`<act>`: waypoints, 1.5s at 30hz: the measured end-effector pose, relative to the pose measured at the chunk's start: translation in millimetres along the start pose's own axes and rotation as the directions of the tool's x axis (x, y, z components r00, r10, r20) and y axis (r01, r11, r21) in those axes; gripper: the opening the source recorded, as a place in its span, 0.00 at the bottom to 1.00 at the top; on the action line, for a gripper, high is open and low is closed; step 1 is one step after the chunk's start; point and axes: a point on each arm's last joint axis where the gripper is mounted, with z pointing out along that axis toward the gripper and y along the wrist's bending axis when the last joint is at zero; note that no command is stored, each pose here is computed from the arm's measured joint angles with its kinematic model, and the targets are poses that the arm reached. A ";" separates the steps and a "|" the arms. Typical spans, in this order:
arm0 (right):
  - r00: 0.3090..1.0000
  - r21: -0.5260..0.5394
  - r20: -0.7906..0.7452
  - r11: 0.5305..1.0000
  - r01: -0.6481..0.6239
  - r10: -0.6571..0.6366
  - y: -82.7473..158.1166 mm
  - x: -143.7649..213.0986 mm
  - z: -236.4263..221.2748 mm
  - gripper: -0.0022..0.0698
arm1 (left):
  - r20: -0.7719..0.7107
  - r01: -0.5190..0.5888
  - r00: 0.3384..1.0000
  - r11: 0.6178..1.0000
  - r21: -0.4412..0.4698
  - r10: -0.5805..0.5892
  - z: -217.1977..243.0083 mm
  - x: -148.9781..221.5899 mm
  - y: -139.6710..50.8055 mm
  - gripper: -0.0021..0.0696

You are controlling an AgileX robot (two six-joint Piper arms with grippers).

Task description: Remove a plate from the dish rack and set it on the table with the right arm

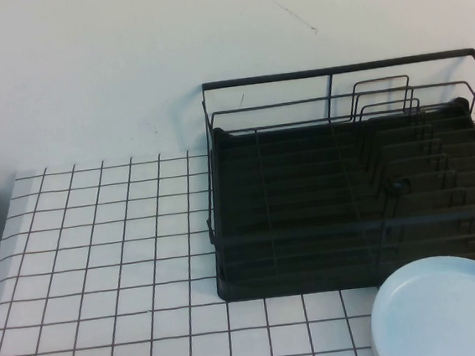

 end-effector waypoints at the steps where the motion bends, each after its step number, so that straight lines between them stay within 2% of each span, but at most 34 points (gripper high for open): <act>1: 0.998 0.022 0.068 1.000 0.017 -0.018 1.4 -1.2 -13.0 0.03 | 0.000 0.000 1.000 1.000 0.000 0.000 0.0 0.0 0.0 0.02; 6: 0.953 0.111 0.272 0.988 0.108 -0.135 10.5 7.4 -59.8 0.03 | 0.000 0.000 1.000 1.000 0.000 0.000 0.0 0.0 0.0 0.02; 11: 0.933 0.154 0.306 0.977 0.147 -0.189 17.2 33.6 -63.8 0.03 | 0.000 0.000 1.000 1.000 0.000 0.000 0.0 0.0 0.0 0.02; 15: 0.939 0.167 0.269 0.971 0.173 -0.213 19.7 53.9 -54.1 0.03 | 0.000 0.000 1.000 1.000 0.000 0.000 0.0 0.0 0.0 0.02; 22: 0.977 0.042 0.087 0.980 0.193 -0.196 28.2 76.3 -47.0 0.03 | 0.000 0.002 1.000 1.000 0.000 -0.002 0.0 0.0 0.0 0.02; 36: 0.978 0.024 0.088 0.982 0.186 -0.187 30.8 79.5 -48.5 0.03 | 0.000 0.004 1.000 1.000 0.000 -0.004 0.0 0.0 0.0 0.02; 41: 0.956 0.098 0.212 0.978 0.185 -0.202 33.1 87.2 -56.7 0.03 | 0.000 0.004 1.000 1.000 0.000 -0.004 0.0 0.0 0.0 0.02; 45: 0.911 0.260 0.373 0.962 0.080 -0.176 28.1 95.1 -53.1 0.03 | 0.000 0.004 1.000 1.000 0.000 -0.004 0.0 0.0 0.0 0.02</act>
